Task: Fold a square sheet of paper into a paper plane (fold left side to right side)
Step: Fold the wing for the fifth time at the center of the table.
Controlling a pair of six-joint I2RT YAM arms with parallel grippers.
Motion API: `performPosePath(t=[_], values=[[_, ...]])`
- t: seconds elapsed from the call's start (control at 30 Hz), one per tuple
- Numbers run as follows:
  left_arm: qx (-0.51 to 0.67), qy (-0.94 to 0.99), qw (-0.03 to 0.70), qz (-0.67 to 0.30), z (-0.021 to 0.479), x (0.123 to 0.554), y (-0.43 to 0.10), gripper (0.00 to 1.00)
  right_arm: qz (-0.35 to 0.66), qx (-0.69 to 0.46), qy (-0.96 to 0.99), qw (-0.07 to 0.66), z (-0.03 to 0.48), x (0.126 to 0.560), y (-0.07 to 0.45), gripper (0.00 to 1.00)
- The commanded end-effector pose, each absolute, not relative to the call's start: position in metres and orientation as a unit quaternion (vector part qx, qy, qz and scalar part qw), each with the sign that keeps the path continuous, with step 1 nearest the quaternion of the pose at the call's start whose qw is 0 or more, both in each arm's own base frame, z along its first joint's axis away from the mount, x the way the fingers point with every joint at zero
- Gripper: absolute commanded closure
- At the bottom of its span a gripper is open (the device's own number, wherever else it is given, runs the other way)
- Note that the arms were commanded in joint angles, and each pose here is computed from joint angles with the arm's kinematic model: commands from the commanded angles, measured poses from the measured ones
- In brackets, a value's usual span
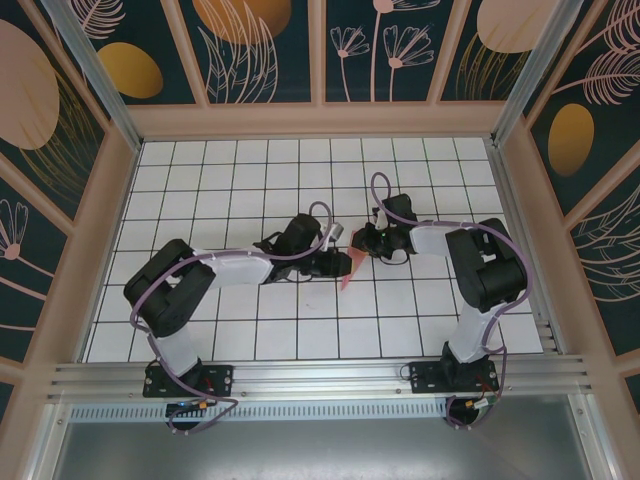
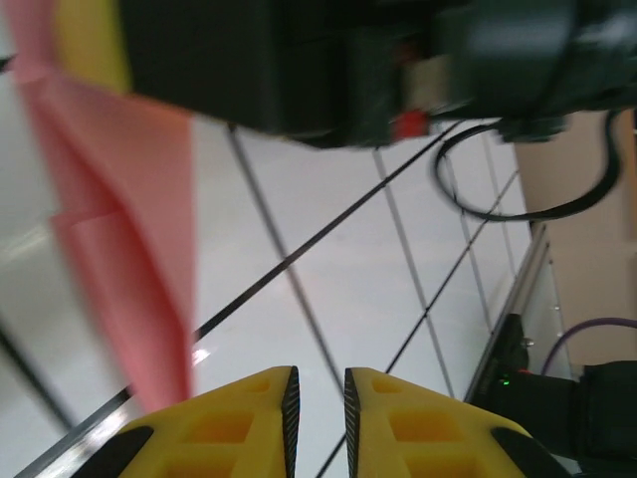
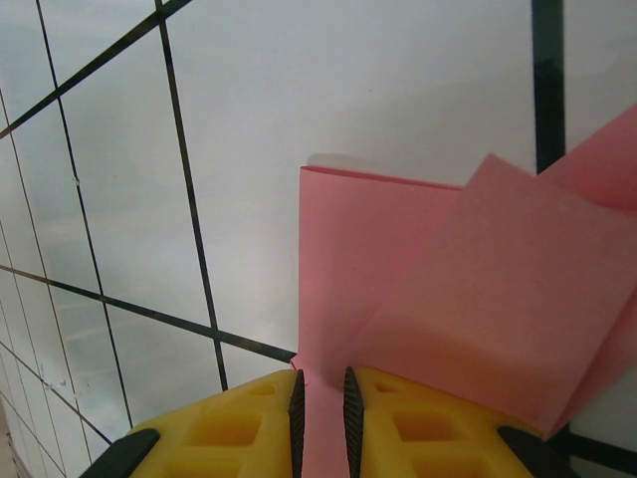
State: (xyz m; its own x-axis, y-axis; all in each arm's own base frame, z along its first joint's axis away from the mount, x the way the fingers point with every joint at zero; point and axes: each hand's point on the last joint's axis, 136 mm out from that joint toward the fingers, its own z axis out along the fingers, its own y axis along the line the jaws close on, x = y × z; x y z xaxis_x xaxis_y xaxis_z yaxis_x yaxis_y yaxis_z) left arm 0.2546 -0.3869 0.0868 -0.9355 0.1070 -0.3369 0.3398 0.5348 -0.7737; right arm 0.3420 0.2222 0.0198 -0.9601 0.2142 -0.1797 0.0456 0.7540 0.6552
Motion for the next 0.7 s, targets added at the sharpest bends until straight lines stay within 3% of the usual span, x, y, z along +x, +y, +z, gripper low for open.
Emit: performPosePath(t=[0.0, 0.23, 0.67], values=[[0.145, 0.870, 0.099, -0.461, 0.074, 0.252, -0.396, 0.77, 0.302, 0.091, 0.944, 0.095, -0.005, 0.334, 0.209, 0.77], [0.169, 0.875, 0.086, -0.446, 0.059, 0.253, -0.413, 0.75, 0.300, 0.092, 0.945, 0.093, -0.006, 0.334, 0.208, 0.77], [0.133, 0.921, 0.094, -0.354, 0.008, 0.265, -0.386, 0.78, 0.295, 0.089, 0.947, 0.095, -0.005, 0.334, 0.206, 0.77]])
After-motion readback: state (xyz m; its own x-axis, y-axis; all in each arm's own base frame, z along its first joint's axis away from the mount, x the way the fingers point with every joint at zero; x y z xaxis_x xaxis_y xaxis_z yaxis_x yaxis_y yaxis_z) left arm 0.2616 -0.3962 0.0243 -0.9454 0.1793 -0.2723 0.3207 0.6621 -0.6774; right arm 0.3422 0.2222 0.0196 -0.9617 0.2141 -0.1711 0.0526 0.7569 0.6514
